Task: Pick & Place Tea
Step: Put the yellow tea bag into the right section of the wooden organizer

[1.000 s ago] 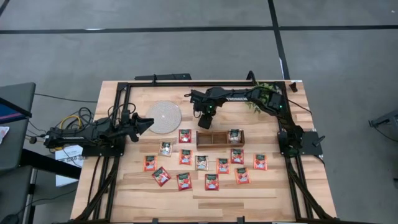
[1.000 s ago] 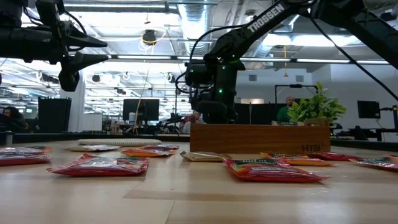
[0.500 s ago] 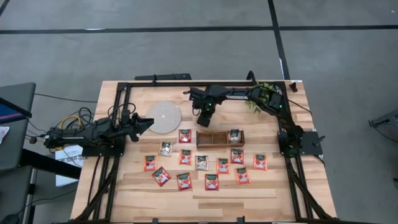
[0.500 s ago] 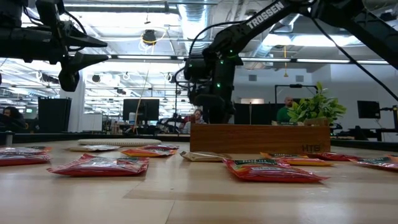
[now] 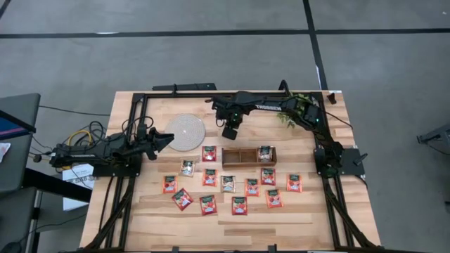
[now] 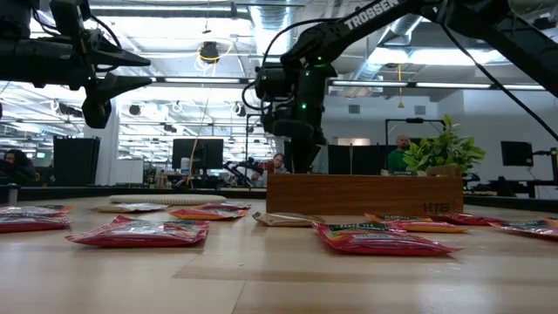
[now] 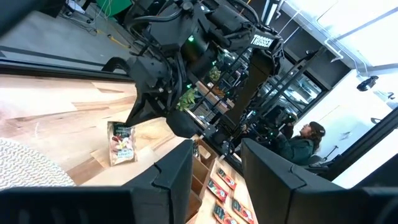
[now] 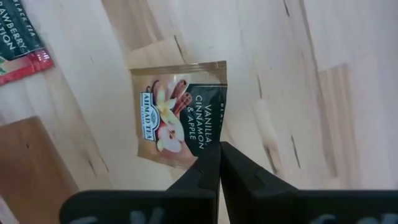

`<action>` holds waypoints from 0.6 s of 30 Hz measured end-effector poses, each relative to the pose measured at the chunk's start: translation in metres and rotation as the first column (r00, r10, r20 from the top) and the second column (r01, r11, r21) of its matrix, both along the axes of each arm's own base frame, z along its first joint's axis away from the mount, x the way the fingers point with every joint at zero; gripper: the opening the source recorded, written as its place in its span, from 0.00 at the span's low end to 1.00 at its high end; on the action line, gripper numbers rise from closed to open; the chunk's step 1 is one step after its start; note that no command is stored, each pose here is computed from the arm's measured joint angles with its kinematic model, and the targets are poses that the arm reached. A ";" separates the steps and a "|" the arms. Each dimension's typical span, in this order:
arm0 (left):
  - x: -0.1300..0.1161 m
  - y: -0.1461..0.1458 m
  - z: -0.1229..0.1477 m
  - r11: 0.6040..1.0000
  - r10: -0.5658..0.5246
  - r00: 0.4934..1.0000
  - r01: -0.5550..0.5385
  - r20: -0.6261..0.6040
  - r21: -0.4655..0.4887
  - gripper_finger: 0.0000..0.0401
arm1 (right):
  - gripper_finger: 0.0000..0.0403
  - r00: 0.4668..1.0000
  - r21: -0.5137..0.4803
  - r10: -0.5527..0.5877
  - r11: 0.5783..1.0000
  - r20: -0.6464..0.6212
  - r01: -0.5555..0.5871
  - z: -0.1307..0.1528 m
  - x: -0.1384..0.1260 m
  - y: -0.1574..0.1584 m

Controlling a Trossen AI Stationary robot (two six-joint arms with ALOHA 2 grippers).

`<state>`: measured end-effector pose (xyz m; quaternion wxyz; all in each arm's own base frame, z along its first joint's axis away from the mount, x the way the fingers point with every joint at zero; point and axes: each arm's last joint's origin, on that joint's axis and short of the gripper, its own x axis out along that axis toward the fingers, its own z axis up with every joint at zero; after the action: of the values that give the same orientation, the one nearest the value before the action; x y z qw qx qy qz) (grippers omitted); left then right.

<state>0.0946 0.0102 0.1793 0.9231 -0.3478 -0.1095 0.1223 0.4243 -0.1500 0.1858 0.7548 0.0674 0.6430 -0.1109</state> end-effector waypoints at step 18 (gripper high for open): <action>0.000 0.000 0.000 1.000 0.000 1.000 0.000 0.000 0.000 0.32 | 0.00 0.994 0.079 0.070 0.995 -0.082 -0.063 0.038 -0.009 0.002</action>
<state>0.0946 0.0102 0.1793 0.9231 -0.3478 -0.1094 0.1222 0.4156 -0.1478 0.2238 0.7270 0.0698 0.6801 -0.0640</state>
